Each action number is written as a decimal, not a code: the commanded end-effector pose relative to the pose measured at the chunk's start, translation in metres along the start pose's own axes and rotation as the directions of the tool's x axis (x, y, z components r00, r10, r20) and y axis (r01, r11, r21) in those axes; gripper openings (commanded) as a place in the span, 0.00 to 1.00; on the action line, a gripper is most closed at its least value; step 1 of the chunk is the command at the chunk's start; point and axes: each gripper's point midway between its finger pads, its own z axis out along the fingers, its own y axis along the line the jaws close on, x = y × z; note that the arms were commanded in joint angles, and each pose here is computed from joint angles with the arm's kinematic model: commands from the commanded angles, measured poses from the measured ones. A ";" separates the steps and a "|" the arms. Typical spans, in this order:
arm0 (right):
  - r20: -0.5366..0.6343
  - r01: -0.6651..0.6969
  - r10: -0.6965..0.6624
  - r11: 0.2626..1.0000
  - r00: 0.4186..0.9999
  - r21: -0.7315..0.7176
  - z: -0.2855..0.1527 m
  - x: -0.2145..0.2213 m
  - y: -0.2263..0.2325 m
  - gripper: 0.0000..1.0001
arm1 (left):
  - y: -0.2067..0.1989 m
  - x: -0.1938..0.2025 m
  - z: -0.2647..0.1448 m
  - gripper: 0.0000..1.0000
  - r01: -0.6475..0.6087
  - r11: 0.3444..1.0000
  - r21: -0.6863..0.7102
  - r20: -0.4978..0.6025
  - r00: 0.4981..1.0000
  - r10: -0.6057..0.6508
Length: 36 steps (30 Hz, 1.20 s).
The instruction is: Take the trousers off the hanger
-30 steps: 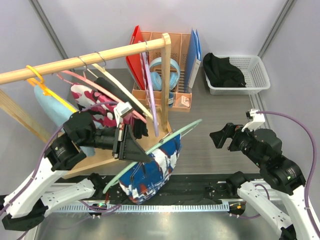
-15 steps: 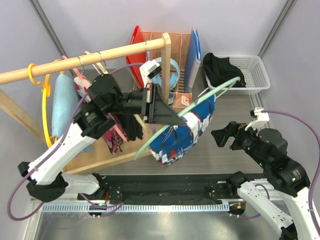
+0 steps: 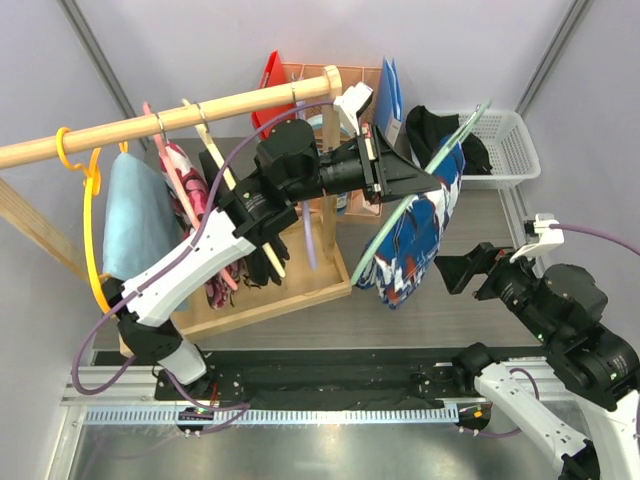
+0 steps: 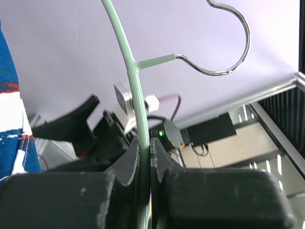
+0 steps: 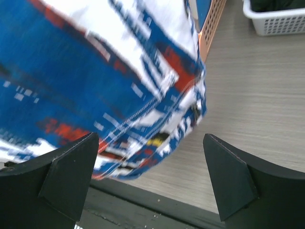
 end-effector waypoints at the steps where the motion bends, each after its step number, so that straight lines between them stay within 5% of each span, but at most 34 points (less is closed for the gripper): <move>1: 0.125 0.090 -0.088 0.996 0.988 -0.012 -0.010 -0.035 0.005 0.97 | -0.067 -0.076 -0.010 0.00 -0.218 0.973 0.071 0.357 0.917 0.179; 10: 0.371 0.344 -0.256 0.919 0.893 -0.192 0.005 -0.065 0.047 0.99 | -0.021 -0.134 0.009 0.01 -0.110 0.990 -0.089 0.613 0.777 0.142; 23: 0.470 0.393 -0.362 0.919 0.805 0.035 0.050 -0.096 0.023 0.93 | -0.028 -0.169 0.013 0.00 -0.049 0.996 -0.078 0.771 0.630 0.092; 36: 0.522 0.427 -0.392 0.902 0.757 0.058 0.075 -0.105 0.028 0.80 | -0.049 -0.177 0.017 0.00 -0.025 0.999 0.042 0.783 0.622 -0.017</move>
